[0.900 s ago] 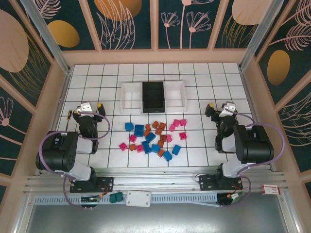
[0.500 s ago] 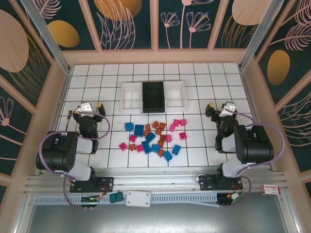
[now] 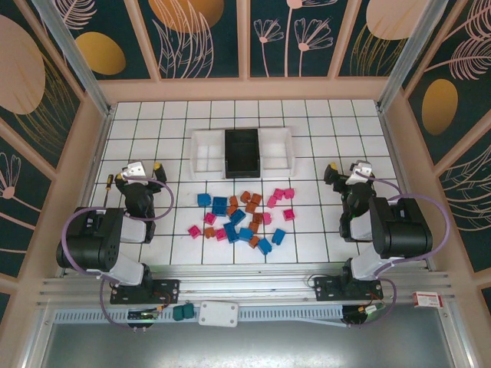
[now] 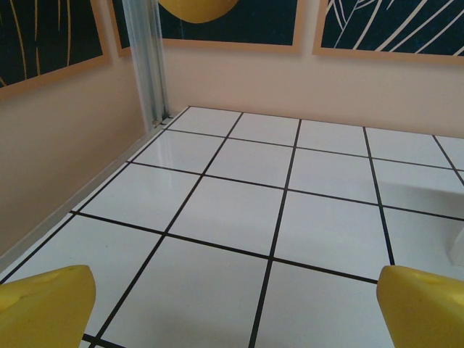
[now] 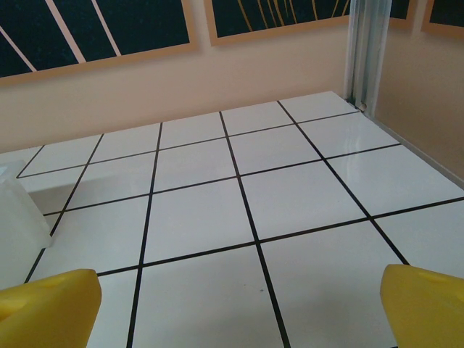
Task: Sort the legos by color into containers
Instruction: Pick up the lego from the bottom-center of the table.
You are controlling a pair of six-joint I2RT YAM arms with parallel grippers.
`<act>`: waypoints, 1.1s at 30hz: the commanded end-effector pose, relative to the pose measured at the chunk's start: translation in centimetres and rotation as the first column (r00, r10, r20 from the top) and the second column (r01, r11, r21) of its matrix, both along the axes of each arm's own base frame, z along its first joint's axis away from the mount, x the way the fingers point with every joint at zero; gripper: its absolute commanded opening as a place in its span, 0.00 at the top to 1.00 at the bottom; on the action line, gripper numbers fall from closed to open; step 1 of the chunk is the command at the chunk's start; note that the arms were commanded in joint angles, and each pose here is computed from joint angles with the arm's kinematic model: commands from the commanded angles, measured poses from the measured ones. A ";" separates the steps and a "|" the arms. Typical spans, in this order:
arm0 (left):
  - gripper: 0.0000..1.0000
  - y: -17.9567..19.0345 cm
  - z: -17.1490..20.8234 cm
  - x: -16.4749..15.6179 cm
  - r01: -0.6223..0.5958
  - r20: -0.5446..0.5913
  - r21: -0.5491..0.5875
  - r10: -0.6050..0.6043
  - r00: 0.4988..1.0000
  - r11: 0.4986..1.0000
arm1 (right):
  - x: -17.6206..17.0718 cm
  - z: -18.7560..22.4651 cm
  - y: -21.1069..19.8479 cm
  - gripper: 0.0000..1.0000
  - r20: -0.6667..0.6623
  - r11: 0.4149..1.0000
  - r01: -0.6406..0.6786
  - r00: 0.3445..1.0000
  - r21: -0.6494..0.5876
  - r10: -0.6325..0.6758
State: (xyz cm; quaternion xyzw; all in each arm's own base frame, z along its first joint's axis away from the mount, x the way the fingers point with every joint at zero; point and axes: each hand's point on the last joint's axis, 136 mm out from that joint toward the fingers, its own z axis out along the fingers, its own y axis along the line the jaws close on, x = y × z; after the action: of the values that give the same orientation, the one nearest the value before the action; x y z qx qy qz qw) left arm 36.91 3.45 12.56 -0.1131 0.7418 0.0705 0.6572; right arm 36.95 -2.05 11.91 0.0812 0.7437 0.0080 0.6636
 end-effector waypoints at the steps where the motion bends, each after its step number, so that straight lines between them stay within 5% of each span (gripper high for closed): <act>1: 0.01 0.3 1.2 0.0 -0.014 0.056 -0.022 0.015 0.998 1.000 | 0.2 1.0 0.3 0.01 0.036 1.000 -0.016 0.999 -0.008 0.017; 10: 0.01 0.6 1.9 0.0 -0.032 0.071 -0.027 0.034 0.997 0.999 | 0.2 1.0 0.1 0.01 0.039 1.000 -0.030 0.999 0.009 0.030; 14: 0.01 1.4 4.2 1.5 -0.091 -0.014 -0.045 0.090 0.996 0.995 | -0.4 2.2 -1.1 0.01 0.062 0.999 0.044 0.997 0.026 -0.046; 19: 0.01 1.8 7.7 0.7 -0.116 0.068 -0.141 0.127 0.990 0.983 | 0.0 3.6 -1.5 0.01 0.017 0.995 0.095 0.995 0.028 -0.096; 23: 0.01 1.7 11.7 -1.9 -0.064 0.257 -0.279 0.139 0.956 0.958 | 0.9 5.9 -2.8 0.01 -0.004 0.972 0.231 0.973 0.036 -0.231; 26: 0.01 3.4 13.3 -4.2 -0.073 0.368 -0.477 0.274 0.889 0.876 | 1.1 7.0 -3.8 0.01 0.011 0.925 0.362 0.931 0.113 -0.365; 27: 0.01 4.3 12.7 -4.9 -0.098 0.349 -0.584 0.359 0.866 0.806 | 1.3 6.8 -3.7 0.01 0.003 0.915 0.362 0.930 0.180 -0.368; 29: 0.01 6.2 9.1 -6.7 -0.226 0.162 -0.798 0.560 0.812 0.558 | 1.7 5.0 -2.4 0.01 -0.093 0.872 0.305 0.952 0.382 -0.292; 30: 0.01 6.1 9.7 -6.7 -0.215 0.166 -0.799 0.550 0.819 0.562 | 2.1 5.1 -1.3 0.01 -0.095 0.869 0.231 0.973 0.437 -0.211; 32: 0.01 4.3 11.5 -5.7 -0.124 0.216 -0.752 0.421 0.881 0.647 | 2.9 5.8 2.5 0.01 -0.039 0.881 -0.028 0.998 0.472 0.053; 33: 0.01 3.7 11.7 -5.4 -0.094 0.223 -0.749 0.382 0.897 0.656 | 2.9 5.2 2.7 0.01 -0.053 0.857 -0.027 0.997 0.515 0.063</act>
State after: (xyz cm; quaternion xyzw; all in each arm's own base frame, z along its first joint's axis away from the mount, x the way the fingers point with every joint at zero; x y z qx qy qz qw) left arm 31.34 7.67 24.39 -0.4395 0.5570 -0.1138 0.6954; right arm 39.64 -2.60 18.11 0.2424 0.7251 0.0937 0.6378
